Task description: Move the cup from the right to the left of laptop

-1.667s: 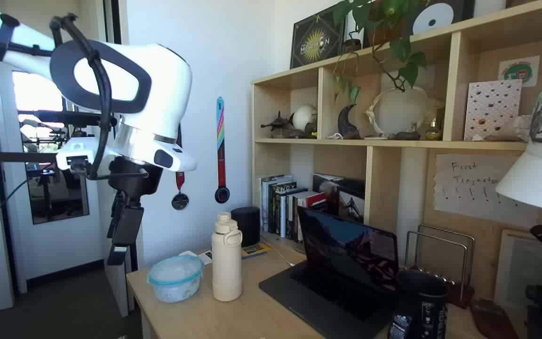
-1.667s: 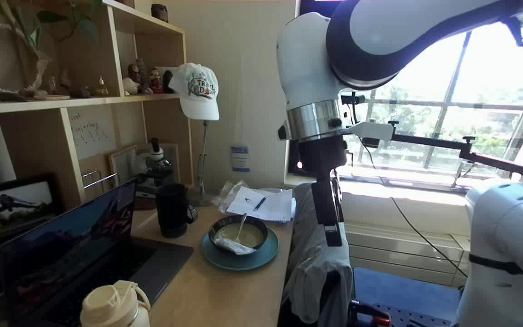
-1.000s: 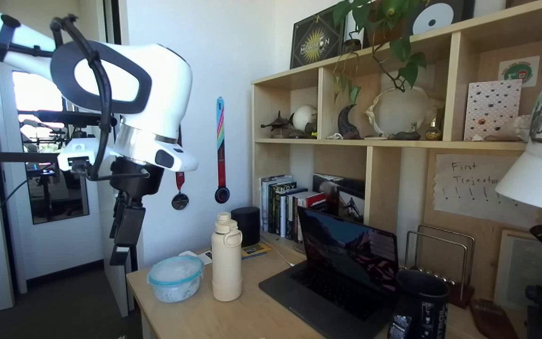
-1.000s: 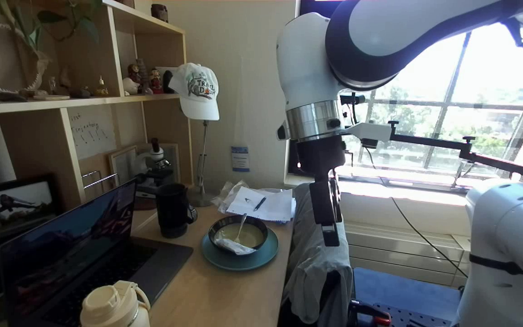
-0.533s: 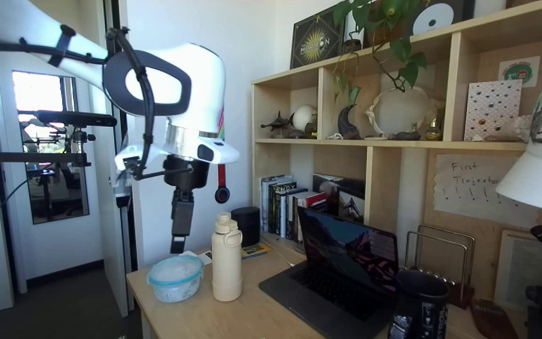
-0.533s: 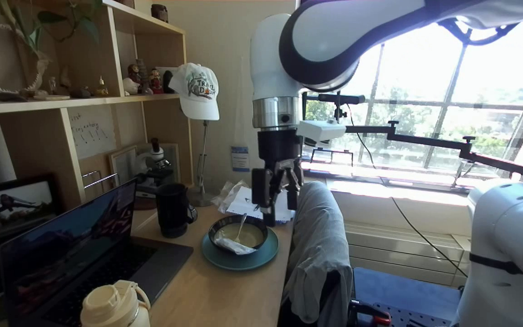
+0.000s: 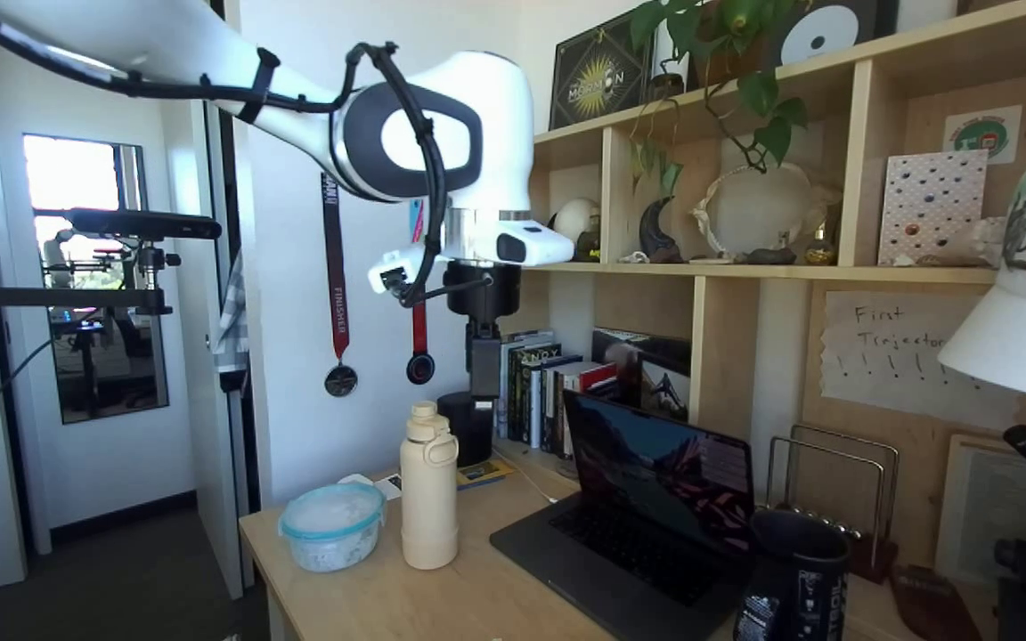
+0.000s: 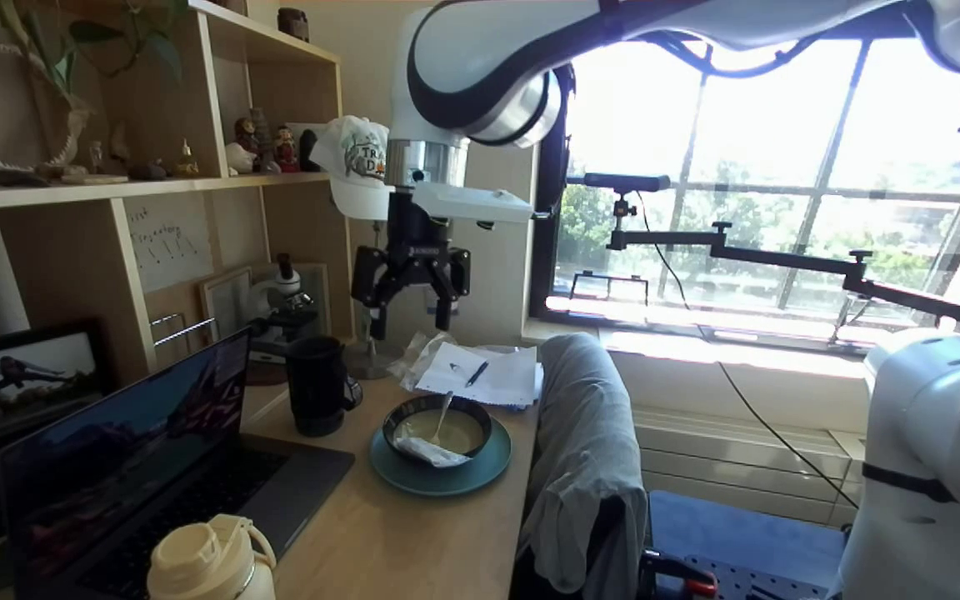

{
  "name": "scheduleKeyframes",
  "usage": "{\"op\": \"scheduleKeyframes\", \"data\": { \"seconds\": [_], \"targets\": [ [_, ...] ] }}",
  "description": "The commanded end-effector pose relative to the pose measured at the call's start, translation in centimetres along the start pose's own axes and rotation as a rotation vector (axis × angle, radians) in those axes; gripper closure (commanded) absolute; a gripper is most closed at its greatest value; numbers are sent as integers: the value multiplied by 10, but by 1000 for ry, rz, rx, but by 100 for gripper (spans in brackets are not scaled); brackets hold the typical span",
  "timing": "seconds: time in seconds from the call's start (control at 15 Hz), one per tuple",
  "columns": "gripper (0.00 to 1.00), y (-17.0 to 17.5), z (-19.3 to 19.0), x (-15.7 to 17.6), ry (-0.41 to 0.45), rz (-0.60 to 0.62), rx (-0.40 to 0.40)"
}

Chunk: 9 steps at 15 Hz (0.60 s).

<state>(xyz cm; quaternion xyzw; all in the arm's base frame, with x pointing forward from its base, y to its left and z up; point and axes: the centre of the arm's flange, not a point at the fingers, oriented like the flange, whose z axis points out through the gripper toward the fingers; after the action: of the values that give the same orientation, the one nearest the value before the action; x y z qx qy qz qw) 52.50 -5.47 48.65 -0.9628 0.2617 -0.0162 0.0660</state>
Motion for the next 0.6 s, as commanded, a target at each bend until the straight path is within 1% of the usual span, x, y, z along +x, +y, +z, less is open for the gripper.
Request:
{"op": "scheduleKeyframes", "data": {
  "seconds": [0.0, 0.27, 0.53],
  "targets": [
    [0, -7, -15, 50, 59, 84, -7],
    [0, 2, -19, 85, 110, 168, 0],
    [0, 16, -9, 110, 168, 254, 15]
  ]
}}
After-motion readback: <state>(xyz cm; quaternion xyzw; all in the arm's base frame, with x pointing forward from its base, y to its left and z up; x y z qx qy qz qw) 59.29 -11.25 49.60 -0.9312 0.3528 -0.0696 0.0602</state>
